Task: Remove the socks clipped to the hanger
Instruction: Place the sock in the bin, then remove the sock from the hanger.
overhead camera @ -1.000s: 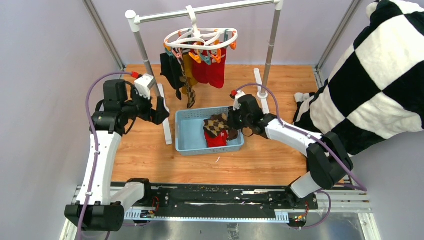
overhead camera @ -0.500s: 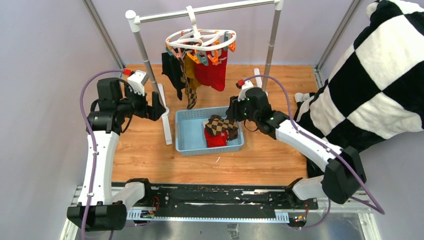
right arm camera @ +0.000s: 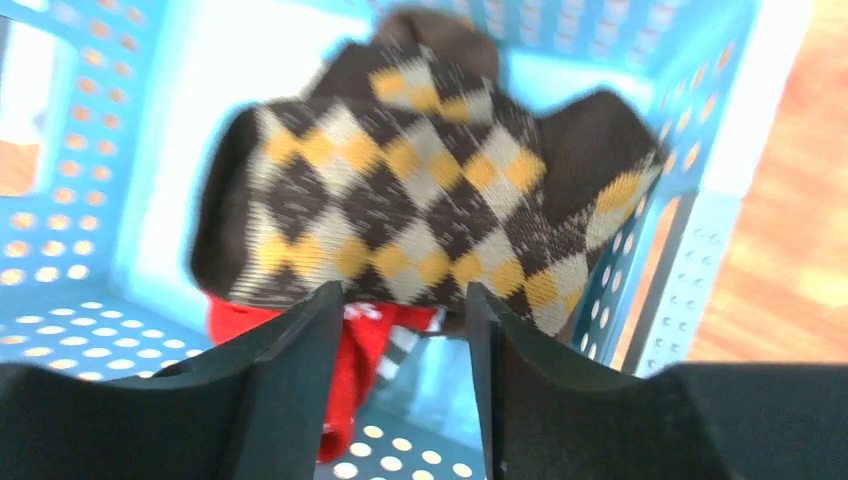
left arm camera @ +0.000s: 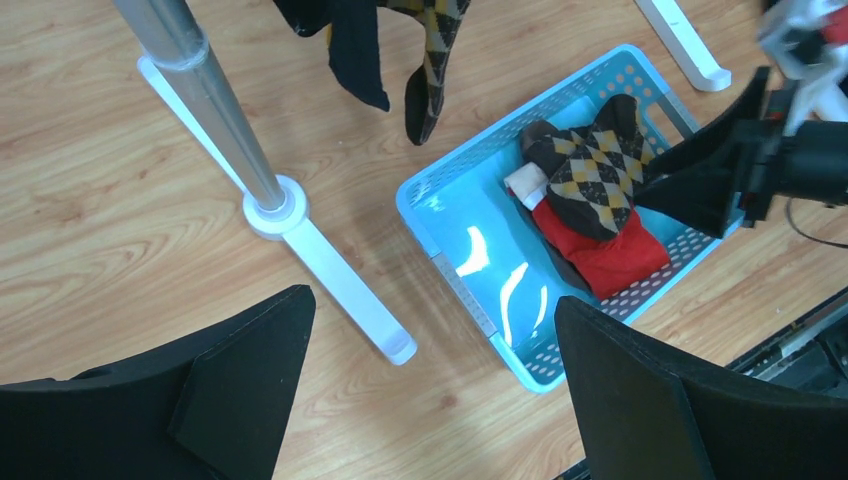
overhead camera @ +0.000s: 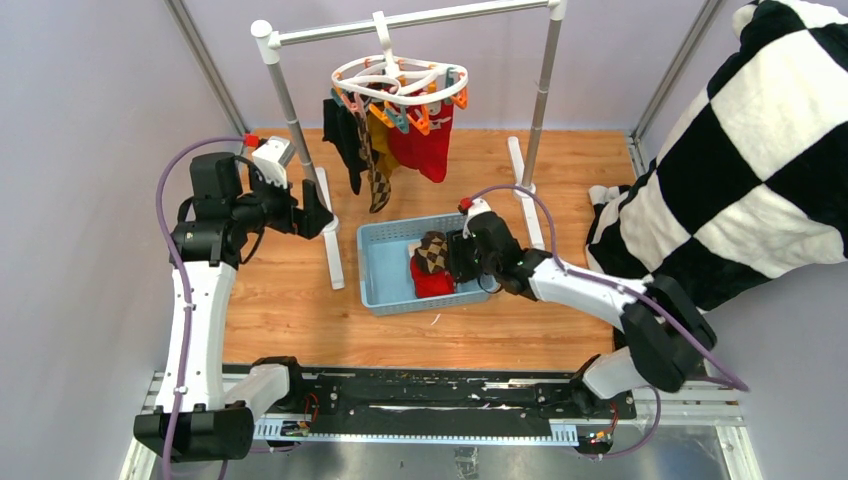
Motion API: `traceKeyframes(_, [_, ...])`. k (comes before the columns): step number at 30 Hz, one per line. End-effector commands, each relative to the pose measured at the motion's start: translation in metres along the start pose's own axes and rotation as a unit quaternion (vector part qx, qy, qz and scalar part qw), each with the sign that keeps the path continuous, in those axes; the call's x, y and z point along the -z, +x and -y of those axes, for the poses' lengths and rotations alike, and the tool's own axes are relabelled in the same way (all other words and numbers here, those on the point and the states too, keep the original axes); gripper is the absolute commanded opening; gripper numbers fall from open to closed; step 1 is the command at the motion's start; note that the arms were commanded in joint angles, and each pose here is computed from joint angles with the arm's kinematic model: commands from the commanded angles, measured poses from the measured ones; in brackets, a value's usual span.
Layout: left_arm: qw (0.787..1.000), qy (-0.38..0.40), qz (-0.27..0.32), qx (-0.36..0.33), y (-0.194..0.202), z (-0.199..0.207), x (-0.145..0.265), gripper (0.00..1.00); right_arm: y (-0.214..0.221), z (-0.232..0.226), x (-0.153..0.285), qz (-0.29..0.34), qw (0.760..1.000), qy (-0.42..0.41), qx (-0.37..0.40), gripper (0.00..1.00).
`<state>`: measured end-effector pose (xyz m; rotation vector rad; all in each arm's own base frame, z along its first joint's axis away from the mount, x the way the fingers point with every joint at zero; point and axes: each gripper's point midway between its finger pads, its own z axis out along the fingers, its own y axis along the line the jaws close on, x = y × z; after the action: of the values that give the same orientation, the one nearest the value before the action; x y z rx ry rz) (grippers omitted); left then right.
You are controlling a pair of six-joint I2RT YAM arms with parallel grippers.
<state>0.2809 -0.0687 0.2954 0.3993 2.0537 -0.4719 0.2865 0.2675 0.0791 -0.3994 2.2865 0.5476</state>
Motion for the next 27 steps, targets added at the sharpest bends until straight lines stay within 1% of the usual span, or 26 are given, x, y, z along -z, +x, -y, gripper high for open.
traceKeyframes(1, [1.000, 0.004, 0.008, 0.000, -0.008, 0.000, 0.001, 1.00, -0.094, -0.035, 0.043, 0.164, 0.984, 0.009, 0.073, 0.59])
traceKeyframes(2, [1.000, 0.004, 0.007, 0.003, -0.008, 0.000, 0.000, 1.00, -0.108, -0.047, 0.046, 0.180, 0.980, 0.000, 0.087, 0.64])
traceKeyframes(5, [1.000, 0.002, 0.006, 0.009, -0.008, -0.001, -0.001, 1.00, -0.151, -0.085, 0.051, 0.223, 0.966, -0.031, 0.127, 0.72])
traceKeyframes(9, [1.000, -0.010, 0.010, 0.013, -0.015, -0.005, 0.001, 1.00, -0.187, -0.130, 0.039, 0.270, 0.946, -0.074, 0.164, 0.77])
traceKeyframes(11, [1.000, -0.010, 0.015, 0.018, -0.019, -0.004, 0.002, 1.00, -0.203, -0.147, 0.030, 0.310, 0.929, -0.083, 0.183, 0.79])
traceKeyframes(12, [1.000, -0.010, 0.017, 0.020, -0.021, -0.004, 0.002, 1.00, -0.212, -0.153, 0.025, 0.333, 0.922, -0.083, 0.181, 0.80])
traceKeyframes(14, [0.999, -0.011, 0.022, 0.020, -0.026, -0.004, 0.004, 1.00, -0.226, -0.157, 0.012, 0.356, 0.913, -0.068, 0.190, 0.82])
traceKeyframes(19, [0.999, -0.019, 0.038, 0.010, -0.036, -0.004, 0.015, 1.00, -0.250, -0.150, -0.028, 0.380, 0.904, 0.000, 0.198, 0.82])
traceKeyframes(21, [0.999, -0.022, 0.038, 0.006, -0.037, -0.004, 0.019, 1.00, -0.264, -0.139, -0.034, 0.396, 0.897, 0.046, 0.192, 0.80])
traceKeyframes(24, [0.999, -0.024, 0.037, 0.002, -0.037, -0.005, 0.023, 1.00, -0.273, -0.119, -0.042, 0.401, 0.892, 0.105, 0.180, 0.75])
traceKeyframes(27, [0.999, -0.023, 0.038, -0.001, -0.037, -0.004, 0.024, 1.00, -0.274, -0.113, -0.047, 0.402, 0.893, 0.108, 0.173, 0.70])
